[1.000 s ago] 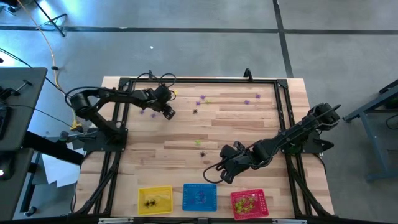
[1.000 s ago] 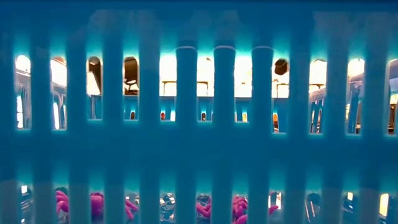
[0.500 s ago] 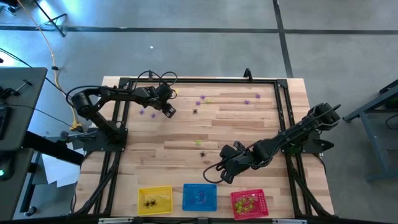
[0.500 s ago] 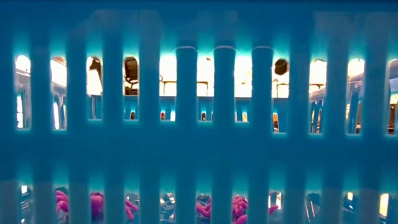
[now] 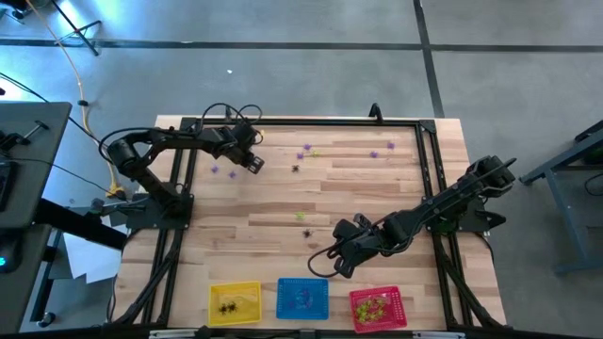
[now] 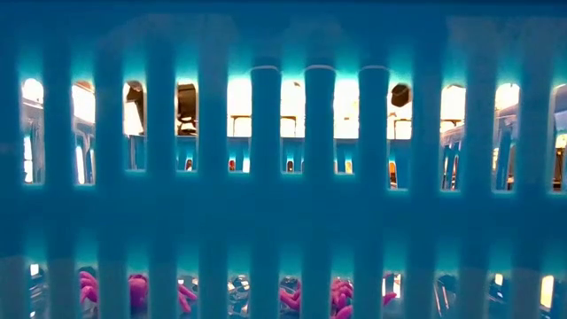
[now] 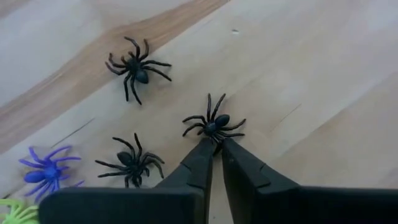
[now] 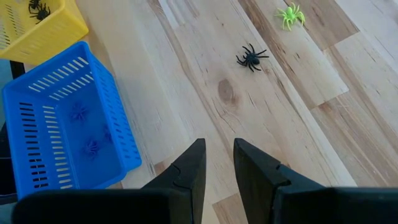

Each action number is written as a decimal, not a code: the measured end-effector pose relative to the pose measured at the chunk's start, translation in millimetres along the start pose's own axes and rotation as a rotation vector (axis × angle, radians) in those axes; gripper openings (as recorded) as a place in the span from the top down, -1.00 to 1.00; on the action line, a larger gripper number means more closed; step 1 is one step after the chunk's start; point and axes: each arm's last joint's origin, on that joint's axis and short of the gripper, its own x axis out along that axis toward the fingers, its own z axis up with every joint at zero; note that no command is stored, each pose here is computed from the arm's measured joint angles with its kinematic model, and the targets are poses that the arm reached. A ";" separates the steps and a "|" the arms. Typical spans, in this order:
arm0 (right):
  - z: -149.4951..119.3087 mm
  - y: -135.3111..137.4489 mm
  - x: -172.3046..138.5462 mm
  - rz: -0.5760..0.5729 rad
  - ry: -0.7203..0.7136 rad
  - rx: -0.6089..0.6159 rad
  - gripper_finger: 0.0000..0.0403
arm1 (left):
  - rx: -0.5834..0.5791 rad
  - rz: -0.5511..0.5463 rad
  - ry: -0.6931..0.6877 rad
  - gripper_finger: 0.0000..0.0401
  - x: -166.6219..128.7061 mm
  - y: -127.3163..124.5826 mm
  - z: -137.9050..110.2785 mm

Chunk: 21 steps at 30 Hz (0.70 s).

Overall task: Sort Halloween decoration
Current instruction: Put the black spider toy into the yellow bin

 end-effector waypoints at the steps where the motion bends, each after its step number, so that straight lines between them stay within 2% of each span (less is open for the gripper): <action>1: 0.0 0.0 0.0 0.000 0.000 0.000 0.61 | 0.000 0.002 0.003 0.88 1.2 0.0 0.0; 9: 0.1 0.0 0.0 0.000 -0.001 0.000 0.61 | 0.023 0.029 0.028 0.99 8.4 -0.1 -1.2; 21: 0.1 0.0 0.0 0.000 -0.001 0.000 0.61 | 0.036 -0.022 -0.039 1.00 -18.7 -8.8 -2.2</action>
